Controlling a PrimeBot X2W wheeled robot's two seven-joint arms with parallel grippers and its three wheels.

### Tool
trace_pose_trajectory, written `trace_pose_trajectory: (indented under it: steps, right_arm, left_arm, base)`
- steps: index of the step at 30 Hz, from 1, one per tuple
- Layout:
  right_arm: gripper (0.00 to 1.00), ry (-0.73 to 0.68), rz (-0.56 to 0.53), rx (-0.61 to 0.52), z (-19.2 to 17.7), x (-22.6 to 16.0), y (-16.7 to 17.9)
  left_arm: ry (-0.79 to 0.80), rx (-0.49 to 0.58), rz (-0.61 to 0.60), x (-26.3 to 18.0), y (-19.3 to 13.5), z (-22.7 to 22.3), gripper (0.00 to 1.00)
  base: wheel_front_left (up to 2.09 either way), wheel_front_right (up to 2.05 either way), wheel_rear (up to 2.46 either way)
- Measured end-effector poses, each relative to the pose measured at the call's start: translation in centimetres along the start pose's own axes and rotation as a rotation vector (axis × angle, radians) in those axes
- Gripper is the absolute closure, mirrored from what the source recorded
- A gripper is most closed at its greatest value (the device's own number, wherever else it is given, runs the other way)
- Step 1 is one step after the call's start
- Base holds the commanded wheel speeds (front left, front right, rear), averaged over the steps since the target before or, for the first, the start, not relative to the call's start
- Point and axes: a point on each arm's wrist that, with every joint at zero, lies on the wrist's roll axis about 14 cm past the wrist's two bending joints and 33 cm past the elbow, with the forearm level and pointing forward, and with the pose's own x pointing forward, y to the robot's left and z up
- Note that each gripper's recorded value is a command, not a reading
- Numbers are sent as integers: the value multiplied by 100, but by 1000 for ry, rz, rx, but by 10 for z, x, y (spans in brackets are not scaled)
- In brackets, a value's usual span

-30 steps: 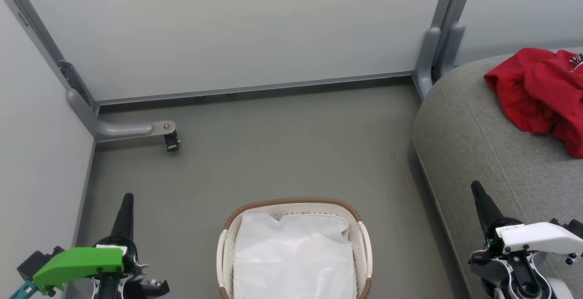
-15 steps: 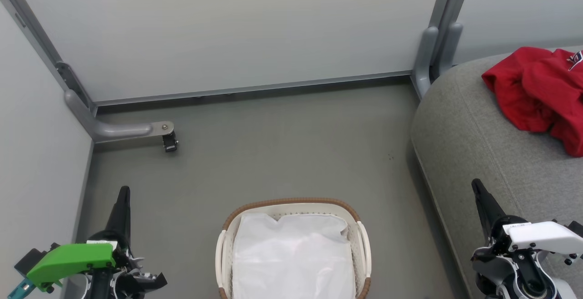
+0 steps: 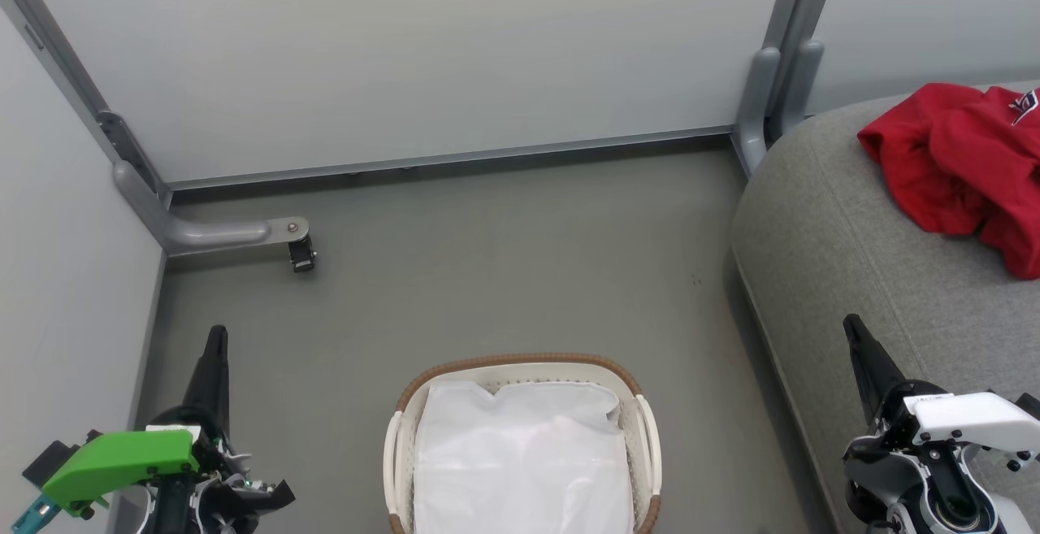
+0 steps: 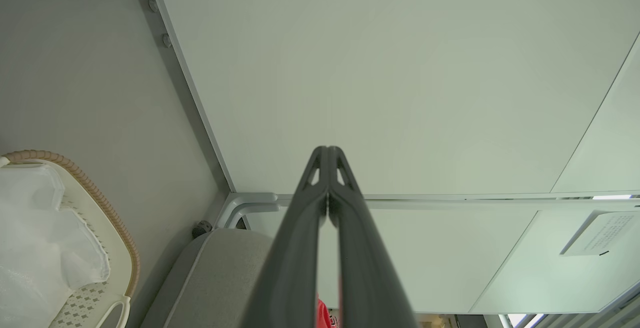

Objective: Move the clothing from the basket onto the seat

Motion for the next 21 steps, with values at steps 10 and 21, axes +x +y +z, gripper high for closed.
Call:
trace_pose_trajectory:
  steps: [10,21]
  right_arm:
    - [100,-1,0,0,0,0,0]
    - [100,0,0,1,0,0,0]
  left_arm:
    - [0,0,0,0,0,0,100]
    - [-1,-1,0,0,0,0,100]
  base:
    - [0,0,0]
    - [0,0,0]
